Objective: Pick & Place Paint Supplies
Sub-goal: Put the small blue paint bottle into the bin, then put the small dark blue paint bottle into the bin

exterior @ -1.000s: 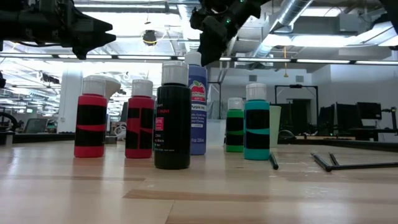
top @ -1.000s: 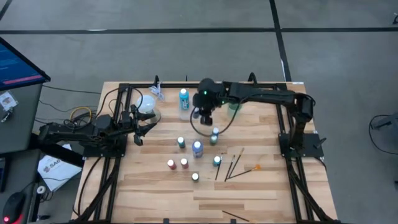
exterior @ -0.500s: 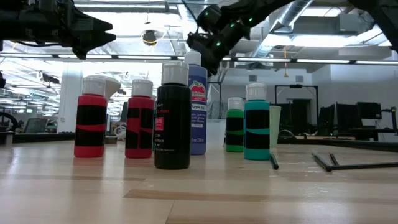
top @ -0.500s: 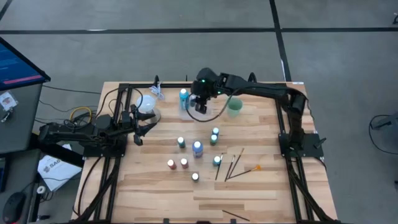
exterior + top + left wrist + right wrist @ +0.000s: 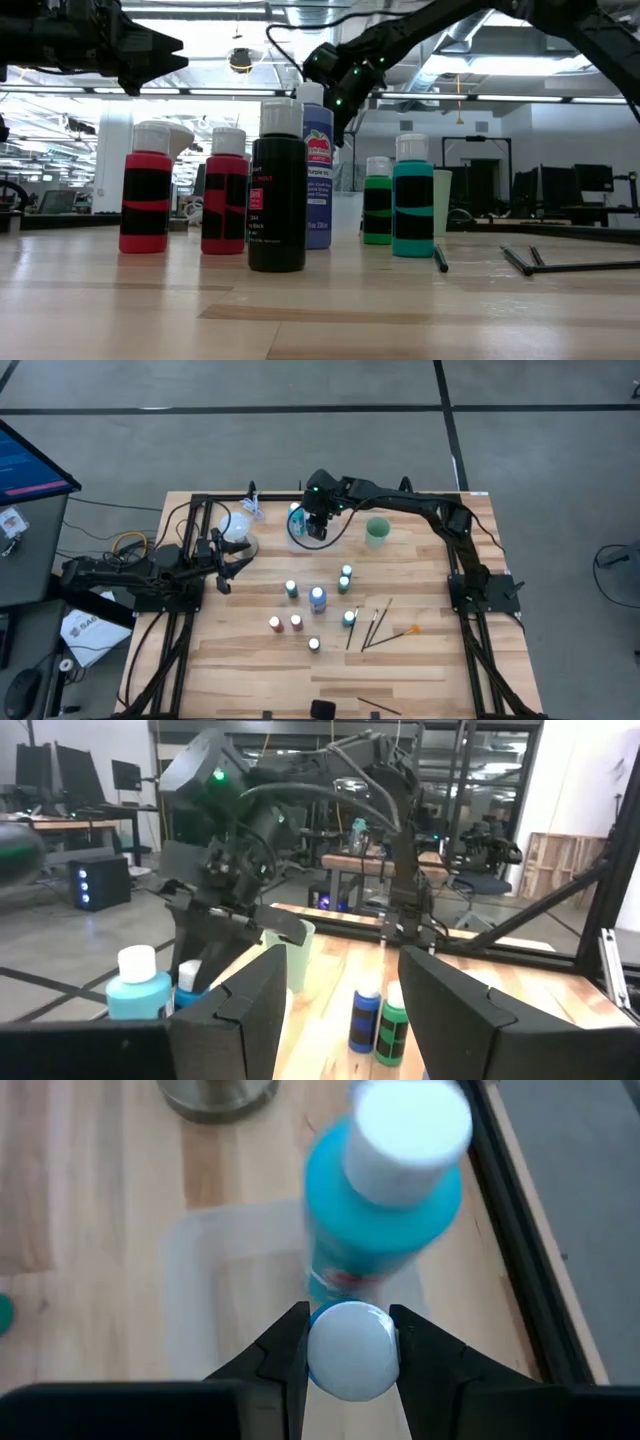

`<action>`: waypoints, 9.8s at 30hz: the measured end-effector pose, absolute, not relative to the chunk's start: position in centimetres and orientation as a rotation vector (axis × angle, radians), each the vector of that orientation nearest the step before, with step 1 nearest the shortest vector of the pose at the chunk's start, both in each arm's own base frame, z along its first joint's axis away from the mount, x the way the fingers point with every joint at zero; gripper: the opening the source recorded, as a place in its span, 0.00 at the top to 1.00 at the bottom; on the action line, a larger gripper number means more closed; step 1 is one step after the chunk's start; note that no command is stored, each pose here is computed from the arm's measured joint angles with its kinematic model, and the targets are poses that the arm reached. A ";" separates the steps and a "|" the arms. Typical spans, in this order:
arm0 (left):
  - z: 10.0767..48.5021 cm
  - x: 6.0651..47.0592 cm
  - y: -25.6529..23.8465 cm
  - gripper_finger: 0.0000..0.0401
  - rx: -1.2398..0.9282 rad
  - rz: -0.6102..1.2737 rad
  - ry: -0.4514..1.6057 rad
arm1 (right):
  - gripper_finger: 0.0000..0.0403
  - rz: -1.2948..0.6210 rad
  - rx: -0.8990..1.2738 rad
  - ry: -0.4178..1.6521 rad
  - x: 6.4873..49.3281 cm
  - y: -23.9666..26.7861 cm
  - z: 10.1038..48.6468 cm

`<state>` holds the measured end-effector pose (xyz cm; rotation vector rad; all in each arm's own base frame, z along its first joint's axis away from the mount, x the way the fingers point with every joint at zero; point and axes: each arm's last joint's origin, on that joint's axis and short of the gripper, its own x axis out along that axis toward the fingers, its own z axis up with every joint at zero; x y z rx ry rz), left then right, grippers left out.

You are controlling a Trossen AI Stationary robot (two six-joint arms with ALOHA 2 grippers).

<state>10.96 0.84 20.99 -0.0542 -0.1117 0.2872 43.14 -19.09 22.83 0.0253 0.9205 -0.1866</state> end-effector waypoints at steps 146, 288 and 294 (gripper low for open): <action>21.0 11.0 0.7 0.56 -0.048 0.256 -0.110 | 0.39 -0.023 0.050 1.118 33.2 -5.5 22.9; 20.7 11.3 0.7 0.56 -0.045 0.257 -0.085 | 0.61 -0.219 0.116 1.031 41.0 -22.2 20.6; 20.7 11.3 0.7 0.56 -0.045 0.257 -0.085 | 0.66 -0.219 0.111 1.018 41.1 -22.2 20.6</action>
